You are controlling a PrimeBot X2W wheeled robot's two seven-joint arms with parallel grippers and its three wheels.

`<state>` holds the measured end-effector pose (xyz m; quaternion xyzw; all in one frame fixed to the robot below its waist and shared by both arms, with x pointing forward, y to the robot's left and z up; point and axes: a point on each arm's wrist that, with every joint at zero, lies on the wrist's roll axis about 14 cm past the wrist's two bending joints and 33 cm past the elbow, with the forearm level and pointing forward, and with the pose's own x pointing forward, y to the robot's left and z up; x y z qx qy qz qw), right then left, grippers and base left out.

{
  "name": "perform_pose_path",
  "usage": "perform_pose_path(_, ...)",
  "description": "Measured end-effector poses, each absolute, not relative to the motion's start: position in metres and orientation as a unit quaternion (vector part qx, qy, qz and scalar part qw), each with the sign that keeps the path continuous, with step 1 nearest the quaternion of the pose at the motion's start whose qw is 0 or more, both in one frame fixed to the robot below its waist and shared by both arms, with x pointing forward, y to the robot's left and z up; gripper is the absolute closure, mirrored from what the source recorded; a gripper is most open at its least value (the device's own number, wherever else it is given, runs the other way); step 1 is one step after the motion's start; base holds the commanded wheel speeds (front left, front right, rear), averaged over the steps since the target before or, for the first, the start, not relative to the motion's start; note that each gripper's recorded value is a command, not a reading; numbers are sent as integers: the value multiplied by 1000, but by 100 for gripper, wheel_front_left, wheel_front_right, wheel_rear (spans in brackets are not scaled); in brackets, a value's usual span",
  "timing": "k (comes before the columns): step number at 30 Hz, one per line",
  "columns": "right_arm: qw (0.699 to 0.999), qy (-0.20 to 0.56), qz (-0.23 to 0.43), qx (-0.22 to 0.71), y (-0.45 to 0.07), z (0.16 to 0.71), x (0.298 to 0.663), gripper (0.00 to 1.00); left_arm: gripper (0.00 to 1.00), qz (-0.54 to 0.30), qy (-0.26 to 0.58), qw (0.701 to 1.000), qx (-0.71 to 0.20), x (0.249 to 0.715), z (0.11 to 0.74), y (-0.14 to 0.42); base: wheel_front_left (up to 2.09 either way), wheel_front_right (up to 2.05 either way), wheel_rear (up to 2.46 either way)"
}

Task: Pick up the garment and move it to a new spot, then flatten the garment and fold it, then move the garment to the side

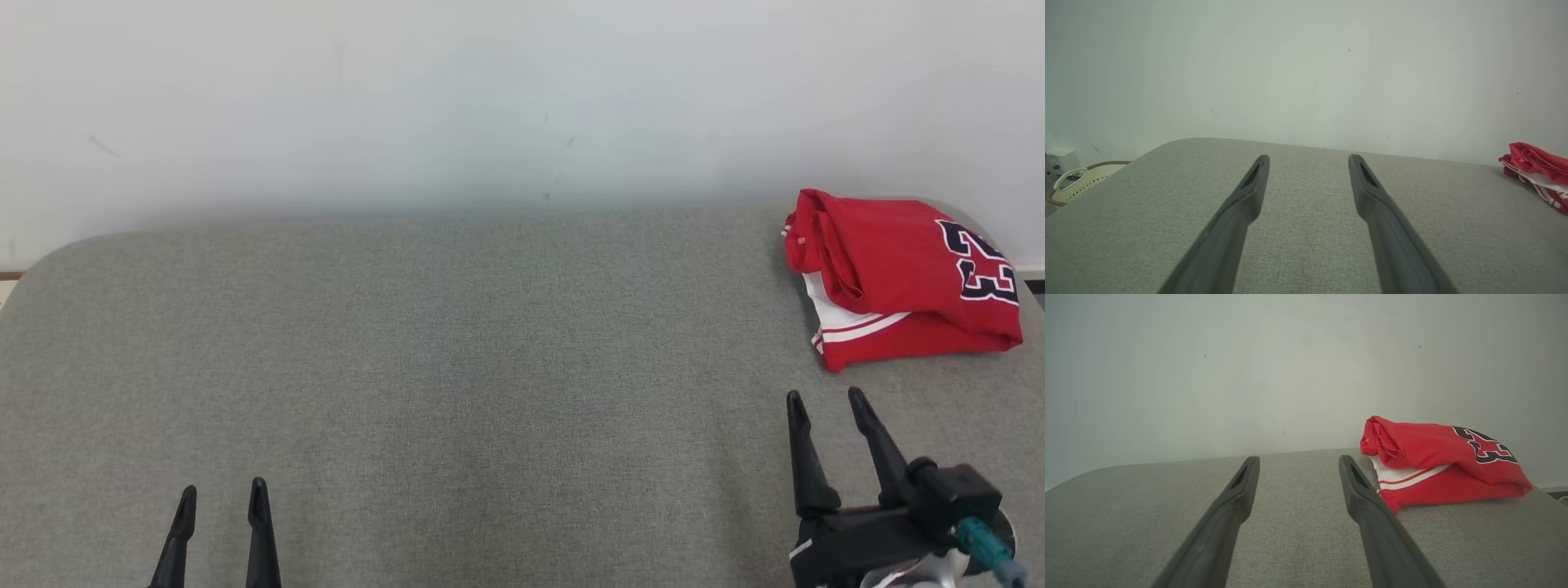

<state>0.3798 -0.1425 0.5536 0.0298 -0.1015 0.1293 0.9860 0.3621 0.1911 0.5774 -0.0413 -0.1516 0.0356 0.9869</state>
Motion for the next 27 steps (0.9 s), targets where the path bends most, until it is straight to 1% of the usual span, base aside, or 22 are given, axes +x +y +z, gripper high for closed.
perform_pose_path(14,985,-86,144,26,-118,538,352,0,0,30,-149,988,-36,357,575,191,0,0,0)
perform_pose_path(27,986,-88,141,29,-116,539,348,0,0,29,-138,989,-33,355,568,190,0,0,0)
